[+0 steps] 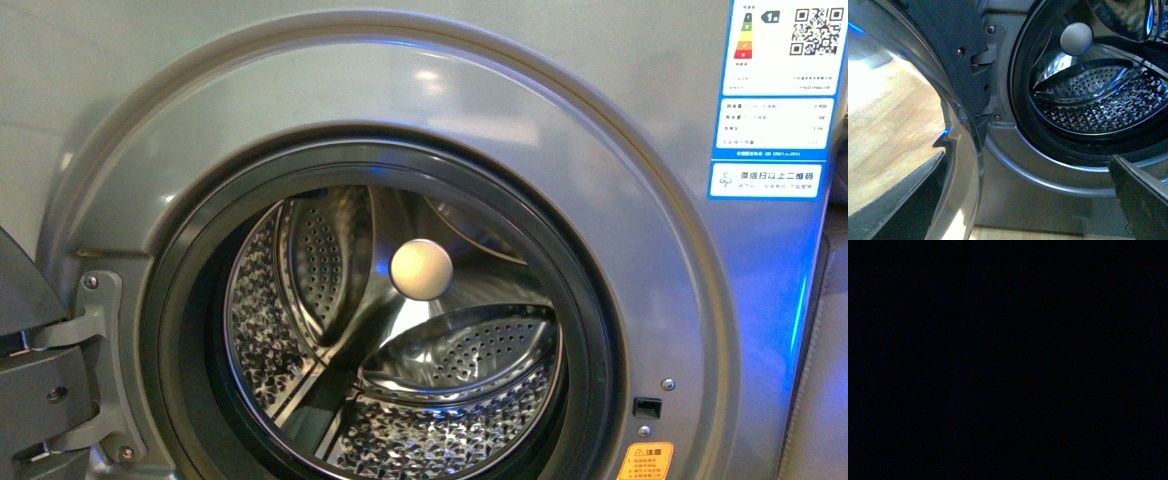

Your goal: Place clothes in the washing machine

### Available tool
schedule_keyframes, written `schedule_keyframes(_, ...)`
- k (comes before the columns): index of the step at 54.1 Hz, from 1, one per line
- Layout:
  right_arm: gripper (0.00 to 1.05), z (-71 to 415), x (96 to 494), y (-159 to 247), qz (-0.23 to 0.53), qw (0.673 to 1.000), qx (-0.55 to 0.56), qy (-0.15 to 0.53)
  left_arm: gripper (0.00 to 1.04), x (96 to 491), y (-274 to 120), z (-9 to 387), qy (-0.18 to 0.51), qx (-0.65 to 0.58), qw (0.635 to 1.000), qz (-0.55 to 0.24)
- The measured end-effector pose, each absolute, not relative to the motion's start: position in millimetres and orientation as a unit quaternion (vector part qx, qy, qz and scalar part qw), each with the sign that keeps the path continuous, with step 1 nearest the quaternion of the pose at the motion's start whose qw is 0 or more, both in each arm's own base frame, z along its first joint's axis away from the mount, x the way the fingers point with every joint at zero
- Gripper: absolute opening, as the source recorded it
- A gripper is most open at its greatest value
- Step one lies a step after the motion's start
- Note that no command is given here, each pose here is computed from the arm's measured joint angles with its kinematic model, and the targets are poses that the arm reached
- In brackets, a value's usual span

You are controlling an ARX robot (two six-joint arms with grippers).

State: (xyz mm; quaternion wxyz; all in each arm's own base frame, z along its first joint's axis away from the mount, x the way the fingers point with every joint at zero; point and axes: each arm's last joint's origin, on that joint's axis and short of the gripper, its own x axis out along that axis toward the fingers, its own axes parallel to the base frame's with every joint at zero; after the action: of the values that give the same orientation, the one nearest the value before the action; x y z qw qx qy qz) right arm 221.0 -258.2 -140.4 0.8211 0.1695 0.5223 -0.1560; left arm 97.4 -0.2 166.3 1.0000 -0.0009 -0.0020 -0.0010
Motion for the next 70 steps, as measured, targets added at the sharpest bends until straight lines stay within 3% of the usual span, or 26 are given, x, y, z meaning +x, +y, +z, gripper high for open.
schedule_keyframes(53, 0.97, -176, 211, -252, -0.141, 0.819, 0.161, 0.532, 0.98, 97, 0, 166, -0.002, -0.001, 1.000, -0.001)
schedule_keyframes(70, 0.55, -172, 210, -250, -0.138, 0.820, 0.164, 0.530, 0.98, 97, 0, 166, -0.002, -0.001, 1.000, -0.001)
